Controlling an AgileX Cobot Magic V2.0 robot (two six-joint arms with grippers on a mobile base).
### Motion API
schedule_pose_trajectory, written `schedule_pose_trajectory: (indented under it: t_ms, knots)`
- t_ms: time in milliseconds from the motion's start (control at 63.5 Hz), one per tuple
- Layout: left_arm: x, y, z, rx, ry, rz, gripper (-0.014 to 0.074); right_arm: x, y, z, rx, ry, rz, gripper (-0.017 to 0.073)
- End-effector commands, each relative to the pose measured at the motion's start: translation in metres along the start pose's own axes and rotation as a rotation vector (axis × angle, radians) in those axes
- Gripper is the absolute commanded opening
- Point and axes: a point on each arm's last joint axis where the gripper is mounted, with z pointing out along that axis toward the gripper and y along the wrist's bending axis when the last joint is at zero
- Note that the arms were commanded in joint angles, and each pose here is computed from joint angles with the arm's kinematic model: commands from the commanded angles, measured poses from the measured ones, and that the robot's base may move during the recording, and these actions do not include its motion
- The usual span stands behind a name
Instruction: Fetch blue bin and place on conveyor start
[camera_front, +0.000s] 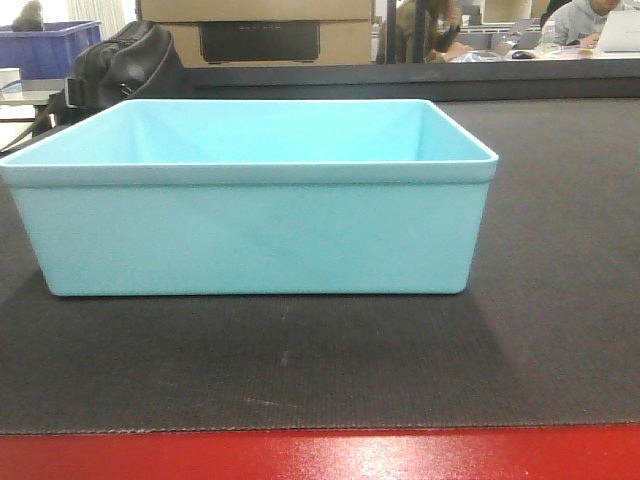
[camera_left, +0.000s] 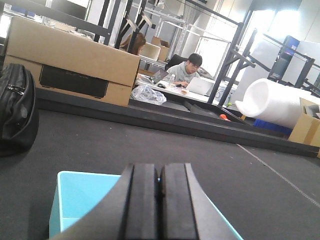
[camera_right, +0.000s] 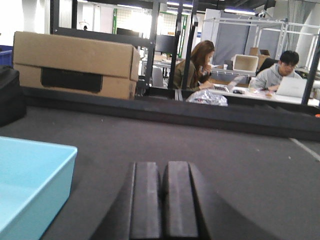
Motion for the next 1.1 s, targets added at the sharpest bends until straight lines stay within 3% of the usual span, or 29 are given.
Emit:
schedule_pose_trajectory:
  t_ms: [0, 252, 331, 1087]
  knots:
    - [-0.001, -0.001, -0.001, 0.011, -0.016, 0.007, -0.0111, 0.015, 0.001, -0.009, 0.009, -0.022, 0.011, -0.0165]
    - [-0.001, -0.001, -0.001, 0.011, -0.016, 0.007, -0.0111, 0.058, 0.004, -0.024, 0.006, 0.02, 0.03, -0.0165]
    - [-0.002, -0.001, -0.002, 0.011, -0.018, 0.007, -0.0111, 0.058, 0.004, -0.024, 0.007, 0.02, 0.057, -0.0165]
    - [-0.002, -0.001, -0.002, 0.013, -0.023, 0.007, -0.0111, 0.061, 0.004, -0.024, 0.005, 0.055, 0.056, -0.0165]
